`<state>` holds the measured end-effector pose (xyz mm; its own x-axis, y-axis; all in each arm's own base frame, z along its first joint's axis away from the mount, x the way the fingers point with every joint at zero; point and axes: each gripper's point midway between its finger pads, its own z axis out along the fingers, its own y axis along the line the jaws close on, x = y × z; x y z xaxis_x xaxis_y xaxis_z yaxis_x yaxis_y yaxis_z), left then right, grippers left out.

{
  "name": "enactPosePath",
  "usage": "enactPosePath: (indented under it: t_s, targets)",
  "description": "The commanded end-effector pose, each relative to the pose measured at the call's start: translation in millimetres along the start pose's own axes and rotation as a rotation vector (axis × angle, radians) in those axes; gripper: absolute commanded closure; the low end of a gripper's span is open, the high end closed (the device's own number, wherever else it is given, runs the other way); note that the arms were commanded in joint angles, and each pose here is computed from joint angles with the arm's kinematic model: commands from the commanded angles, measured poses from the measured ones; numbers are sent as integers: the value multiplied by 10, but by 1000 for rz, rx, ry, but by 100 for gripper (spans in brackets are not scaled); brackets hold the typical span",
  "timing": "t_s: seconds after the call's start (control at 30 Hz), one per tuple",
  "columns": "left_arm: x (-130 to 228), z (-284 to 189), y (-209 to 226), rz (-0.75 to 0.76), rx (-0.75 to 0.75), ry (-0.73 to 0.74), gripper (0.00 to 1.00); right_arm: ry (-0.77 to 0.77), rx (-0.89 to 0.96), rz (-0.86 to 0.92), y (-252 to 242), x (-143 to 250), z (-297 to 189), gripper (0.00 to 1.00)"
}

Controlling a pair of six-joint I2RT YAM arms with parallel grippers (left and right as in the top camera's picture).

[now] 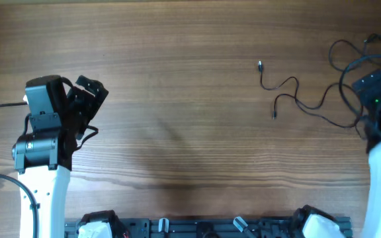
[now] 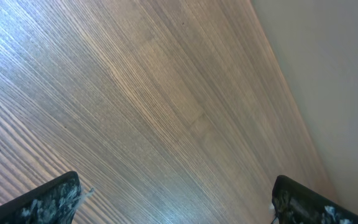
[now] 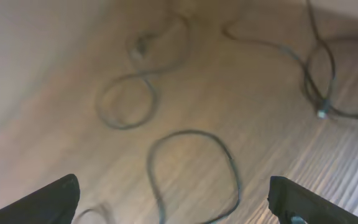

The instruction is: Untangle cables

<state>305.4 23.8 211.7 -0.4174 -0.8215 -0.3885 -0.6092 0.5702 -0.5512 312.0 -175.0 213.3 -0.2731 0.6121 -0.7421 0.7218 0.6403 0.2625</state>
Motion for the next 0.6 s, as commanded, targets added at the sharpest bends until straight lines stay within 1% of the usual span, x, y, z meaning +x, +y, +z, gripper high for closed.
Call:
enactPosePath:
  t_s: [0.0, 0.07, 0.13, 0.17, 0.2, 0.27, 0.37, 0.4, 0.47, 0.57]
  targets:
    - [-6, -24, -17, 16, 11, -5, 0, -23, -351, -68, 487, -29, -792, 1]
    - [-6, -24, -17, 16, 11, -5, 0, 0, -502, -83, 609, 128, -1251, 0]
    - [-6, -24, -17, 16, 11, -5, 0, 15, -573, -85, 632, 250, -1523, 0]
    - [-6, -24, -17, 16, 11, -5, 0, 24, -619, -60, 645, 316, -1698, 0]
    - [-6, -24, -17, 16, 11, -5, 0, 44, -633, 1, 618, 377, -1813, 0]
    - [-6, -24, -17, 16, 11, -5, 0, 112, -608, 91, 533, 546, -1887, 0]
    - [-5, -24, -16, 16, 11, -4, 0, 193, -511, 118, 371, 745, -1795, 0]
    - [-6, -24, -17, 16, 11, -5, 0, 200, -494, 122, 342, 766, -1780, 0]
    - [-6, -24, -17, 16, 11, -5, 0, 168, -444, 123, 266, 718, -1730, 0]
    - [-6, -24, -17, 16, 11, -5, 0, 189, -471, 93, 316, 776, -1749, 0]
